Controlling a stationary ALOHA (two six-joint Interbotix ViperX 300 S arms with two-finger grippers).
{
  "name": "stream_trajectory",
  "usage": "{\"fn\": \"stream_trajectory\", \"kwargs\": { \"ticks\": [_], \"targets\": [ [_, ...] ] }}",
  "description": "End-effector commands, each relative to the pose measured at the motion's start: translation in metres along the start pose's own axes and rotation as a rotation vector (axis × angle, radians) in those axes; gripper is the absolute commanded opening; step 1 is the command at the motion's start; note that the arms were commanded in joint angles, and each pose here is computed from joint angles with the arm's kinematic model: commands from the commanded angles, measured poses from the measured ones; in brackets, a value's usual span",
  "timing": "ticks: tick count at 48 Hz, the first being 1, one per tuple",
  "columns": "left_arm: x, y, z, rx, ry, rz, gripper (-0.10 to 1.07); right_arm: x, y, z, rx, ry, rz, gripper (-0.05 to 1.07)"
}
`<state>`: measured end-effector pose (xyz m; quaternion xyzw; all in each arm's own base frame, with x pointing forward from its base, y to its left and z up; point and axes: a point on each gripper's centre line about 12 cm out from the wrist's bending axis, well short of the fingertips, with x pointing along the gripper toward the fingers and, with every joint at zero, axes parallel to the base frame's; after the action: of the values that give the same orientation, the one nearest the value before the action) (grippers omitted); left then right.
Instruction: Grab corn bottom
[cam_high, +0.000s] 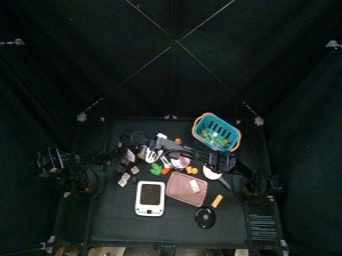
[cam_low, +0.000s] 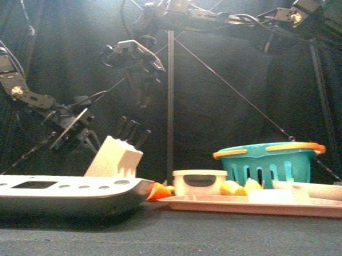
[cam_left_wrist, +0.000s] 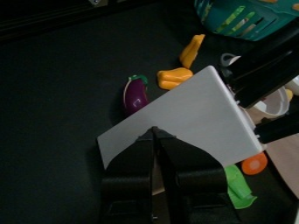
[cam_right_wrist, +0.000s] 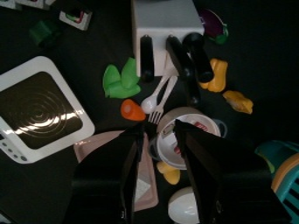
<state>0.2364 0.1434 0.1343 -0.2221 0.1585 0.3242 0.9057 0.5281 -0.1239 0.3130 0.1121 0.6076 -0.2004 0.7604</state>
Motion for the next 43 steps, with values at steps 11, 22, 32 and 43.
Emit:
{"fn": "stream_trajectory", "kwargs": {
  "ticks": [11, 22, 32, 43],
  "targets": [
    [-0.007, -0.004, 0.014, 0.000, -0.058, -0.020, 0.44, -0.077, -0.026, -0.044, 0.029, -0.049, -0.076, 0.74],
    [-0.028, -0.006, 0.024, 0.009, -0.124, -0.052, 0.44, -0.111, -0.032, -0.076, 0.073, -0.205, -0.074, 0.74],
    [-0.051, -0.011, 0.030, 0.057, -0.187, -0.106, 0.44, -0.113, -0.026, -0.109, 0.103, -0.296, -0.026, 0.74],
    [-0.067, -0.021, 0.023, 0.139, -0.205, -0.181, 0.44, -0.102, -0.029, -0.152, 0.174, -0.434, 0.066, 0.74]
  ]
}}
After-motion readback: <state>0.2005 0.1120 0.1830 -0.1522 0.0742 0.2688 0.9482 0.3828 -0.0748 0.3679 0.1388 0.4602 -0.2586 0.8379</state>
